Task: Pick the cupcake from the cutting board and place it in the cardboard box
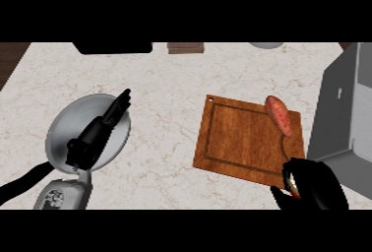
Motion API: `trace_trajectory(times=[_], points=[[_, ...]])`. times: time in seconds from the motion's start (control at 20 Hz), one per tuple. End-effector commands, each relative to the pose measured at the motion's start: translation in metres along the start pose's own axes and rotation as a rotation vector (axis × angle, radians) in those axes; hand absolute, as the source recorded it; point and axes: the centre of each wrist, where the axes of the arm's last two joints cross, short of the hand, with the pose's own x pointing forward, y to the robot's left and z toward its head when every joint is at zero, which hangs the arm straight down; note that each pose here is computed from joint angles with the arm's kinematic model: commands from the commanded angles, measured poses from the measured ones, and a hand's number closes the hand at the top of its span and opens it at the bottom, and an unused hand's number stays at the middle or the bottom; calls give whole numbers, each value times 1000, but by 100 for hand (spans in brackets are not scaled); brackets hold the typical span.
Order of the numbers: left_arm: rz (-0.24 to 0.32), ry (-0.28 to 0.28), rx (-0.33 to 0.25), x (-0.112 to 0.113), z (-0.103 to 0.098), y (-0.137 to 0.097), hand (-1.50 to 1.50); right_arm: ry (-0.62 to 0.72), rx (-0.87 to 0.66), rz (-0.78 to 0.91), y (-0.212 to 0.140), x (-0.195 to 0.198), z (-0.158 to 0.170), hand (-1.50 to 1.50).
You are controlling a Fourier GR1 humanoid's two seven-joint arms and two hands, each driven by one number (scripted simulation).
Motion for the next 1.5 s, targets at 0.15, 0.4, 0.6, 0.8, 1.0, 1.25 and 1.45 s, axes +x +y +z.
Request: trace_trajectory(times=[0.15, 0.4, 0.6, 0.8, 1.0, 1.25, 1.45], points=[[8, 0, -6, -8, 3, -7, 0, 150, -276, 24, -44, -53, 41, 150], [4, 15, -16, -5, 2, 3, 0, 98, -331, -32, -101, -36, 92, 150], [-5, 4, -31, 12, -8, -22, 0, 25, -376, -90, -134, -17, 126, 150], [-3, 1, 20, 3, -7, -6, 0, 17, -513, -182, -144, -8, 137, 150], [-1, -14, 21, 11, -12, -3, 0, 67, -542, -254, -146, -10, 133, 150], [-14, 6, 4, 15, -4, -8, 0, 132, -581, -213, -164, -18, 125, 150], [-12, -9, 1, 27, -12, -9, 0, 194, -623, -205, -178, -30, 110, 150]])
